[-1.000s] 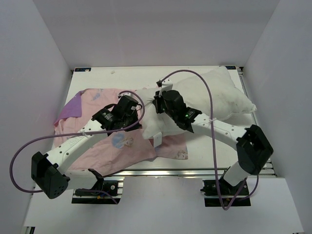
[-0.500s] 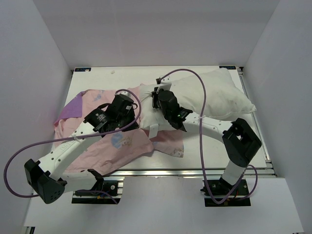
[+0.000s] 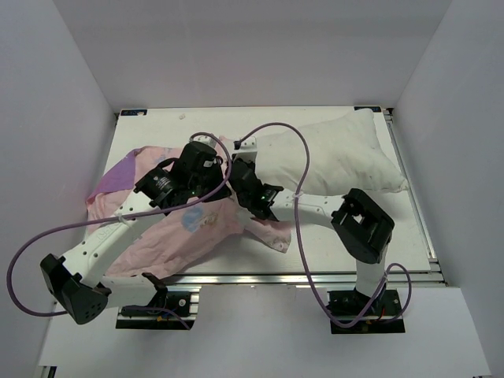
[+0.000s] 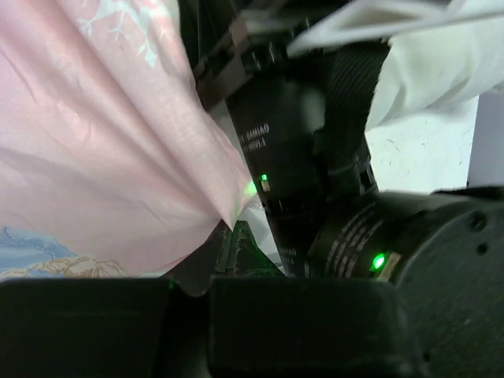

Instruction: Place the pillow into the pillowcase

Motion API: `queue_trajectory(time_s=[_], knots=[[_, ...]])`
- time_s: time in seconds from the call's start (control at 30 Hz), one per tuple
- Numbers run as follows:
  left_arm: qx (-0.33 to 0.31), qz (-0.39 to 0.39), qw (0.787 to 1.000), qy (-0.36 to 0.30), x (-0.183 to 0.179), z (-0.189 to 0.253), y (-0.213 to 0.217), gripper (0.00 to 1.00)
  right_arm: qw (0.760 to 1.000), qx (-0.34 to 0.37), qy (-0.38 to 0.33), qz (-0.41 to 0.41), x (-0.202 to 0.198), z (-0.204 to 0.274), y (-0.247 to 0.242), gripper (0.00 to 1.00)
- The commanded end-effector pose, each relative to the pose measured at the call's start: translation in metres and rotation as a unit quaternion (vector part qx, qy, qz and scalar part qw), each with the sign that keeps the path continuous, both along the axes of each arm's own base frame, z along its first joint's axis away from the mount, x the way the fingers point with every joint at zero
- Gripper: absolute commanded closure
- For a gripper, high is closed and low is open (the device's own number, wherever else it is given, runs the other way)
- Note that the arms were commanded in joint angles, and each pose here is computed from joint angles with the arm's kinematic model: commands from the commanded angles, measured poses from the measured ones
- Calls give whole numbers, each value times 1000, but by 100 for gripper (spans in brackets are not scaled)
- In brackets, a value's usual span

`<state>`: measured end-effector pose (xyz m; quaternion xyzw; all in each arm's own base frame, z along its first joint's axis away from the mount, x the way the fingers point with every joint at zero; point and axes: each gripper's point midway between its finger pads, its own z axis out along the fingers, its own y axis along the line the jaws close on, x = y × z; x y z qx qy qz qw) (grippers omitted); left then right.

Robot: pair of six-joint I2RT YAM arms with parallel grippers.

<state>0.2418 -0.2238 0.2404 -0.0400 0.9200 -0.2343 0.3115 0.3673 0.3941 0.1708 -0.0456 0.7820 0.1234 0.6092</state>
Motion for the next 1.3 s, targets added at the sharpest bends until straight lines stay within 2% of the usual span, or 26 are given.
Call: queue_trajectory(time_s=[0.0,0.03,0.07,0.1,0.13,0.2,0.23,0.27,0.33,0.43,0.53,0.63,0.67,0.73,0.8,0.87,0.9,0.97,1.03,1.07,1.1,1.13,1.27], knots=[[-8,2,1000,-22,8,17,-5,100,996,69,47,13,-18,9,11,100],[-5,4,1000,-20,9,16,-5,100,994,89,54,39,-27,21,13,99],[7,6,1000,-8,7,10,-2,95,993,86,65,46,-34,13,6,88],[14,8,1000,-1,6,6,-1,86,992,94,65,53,-39,19,3,78],[18,11,1000,7,3,2,1,74,989,114,62,72,-45,38,1,59],[24,9,999,23,-8,-6,9,65,988,110,74,81,-51,40,-10,46],[21,11,999,26,-12,-6,11,49,986,123,74,80,-51,52,-19,35],[25,12,999,33,-17,-12,15,38,986,125,79,80,-52,54,-25,32],[15,24,999,21,-22,-6,22,34,984,126,100,78,-53,55,-44,22],[4,27,1000,4,-22,2,24,2,986,115,102,69,-53,60,-64,11],[3,27,1000,-16,-14,14,22,2,990,96,76,67,-47,77,-79,11],[36,66,996,-37,5,22,32,2,994,31,19,100,-21,101,-93,11],[72,94,992,-38,17,15,41,2,989,11,16,147,-20,104,-86,11],[87,131,987,-44,41,25,55,2,982,-32,19,184,-2,107,-94,11],[113,145,983,-25,64,15,61,2,974,-67,14,218,15,103,-98,11],[114,170,978,-37,90,26,72,2,956,-84,-8,283,24,117,-97,11],[132,159,978,-30,104,16,71,2,951,-96,-5,293,33,107,-96,11],[128,176,975,-47,133,28,78,2,918,-137,-45,370,36,114,-86,11],[159,174,971,-24,157,7,85,2,896,-164,-47,411,44,95,-77,11],[154,178,971,-37,170,21,84,2,889,-169,-64,421,50,109,-71,11],[163,162,973,-34,177,17,83,2,884,-175,-28,433,55,83,-68,11],[173,152,973,-13,187,-1,80,2,881,-180,-19,437,61,78,-66,11],[182,127,975,-6,212,-16,68,2,886,-180,37,426,83,53,-57,15]])
